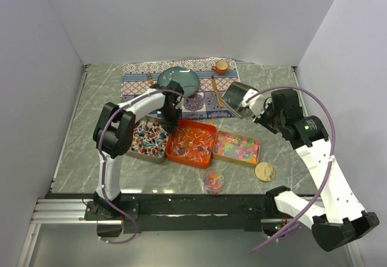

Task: Pack the candies
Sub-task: Move the storage box to the center of the board, then adjust the spatula.

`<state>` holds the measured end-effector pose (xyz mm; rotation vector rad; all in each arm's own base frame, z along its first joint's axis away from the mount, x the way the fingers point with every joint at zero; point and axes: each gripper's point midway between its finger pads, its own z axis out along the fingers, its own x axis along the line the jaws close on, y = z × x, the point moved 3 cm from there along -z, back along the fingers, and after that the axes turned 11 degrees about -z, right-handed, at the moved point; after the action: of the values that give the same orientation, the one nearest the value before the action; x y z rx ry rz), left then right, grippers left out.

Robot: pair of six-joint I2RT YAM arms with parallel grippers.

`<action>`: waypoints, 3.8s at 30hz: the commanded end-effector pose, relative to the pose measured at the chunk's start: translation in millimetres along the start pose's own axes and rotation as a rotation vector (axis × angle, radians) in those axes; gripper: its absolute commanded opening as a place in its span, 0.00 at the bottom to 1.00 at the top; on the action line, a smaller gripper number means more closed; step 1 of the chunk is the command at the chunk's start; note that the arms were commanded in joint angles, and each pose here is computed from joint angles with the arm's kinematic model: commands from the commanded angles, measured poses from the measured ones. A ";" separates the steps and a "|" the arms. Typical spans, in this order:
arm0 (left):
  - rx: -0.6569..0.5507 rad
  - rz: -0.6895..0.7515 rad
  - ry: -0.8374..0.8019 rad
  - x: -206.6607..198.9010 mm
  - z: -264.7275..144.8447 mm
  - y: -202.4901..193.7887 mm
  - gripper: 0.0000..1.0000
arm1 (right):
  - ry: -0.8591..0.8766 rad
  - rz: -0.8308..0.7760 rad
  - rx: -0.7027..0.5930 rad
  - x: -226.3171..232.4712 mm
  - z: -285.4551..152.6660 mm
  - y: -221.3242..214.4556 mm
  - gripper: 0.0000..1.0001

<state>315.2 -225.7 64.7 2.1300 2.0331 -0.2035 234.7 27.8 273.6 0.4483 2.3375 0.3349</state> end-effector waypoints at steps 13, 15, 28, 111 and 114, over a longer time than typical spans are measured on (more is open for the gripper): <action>0.062 -0.133 -0.334 -116.1 31.3 12.0 0.02 | 0.003 0.011 0.027 -3.3 7.3 -13.1 0.00; 0.095 -0.105 -0.406 -124.5 27.0 7.4 0.11 | 0.025 -0.016 0.013 -2.0 9.6 -10.7 0.00; -0.130 0.023 -0.808 -86.8 -145.2 39.1 0.66 | 0.267 -0.192 -0.102 -7.5 24.1 31.2 0.00; -0.242 -0.040 -1.195 -5.6 -171.1 103.4 0.52 | 0.449 -0.202 -0.337 -5.5 57.0 128.5 0.00; -0.347 -0.047 -1.089 13.9 -180.1 113.9 0.57 | 0.543 -0.344 -0.204 7.7 60.7 91.3 0.00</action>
<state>411.2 -215.2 235.3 1.2213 1.2389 -1.0371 309.0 154.5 262.7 0.0243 2.7037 0.7944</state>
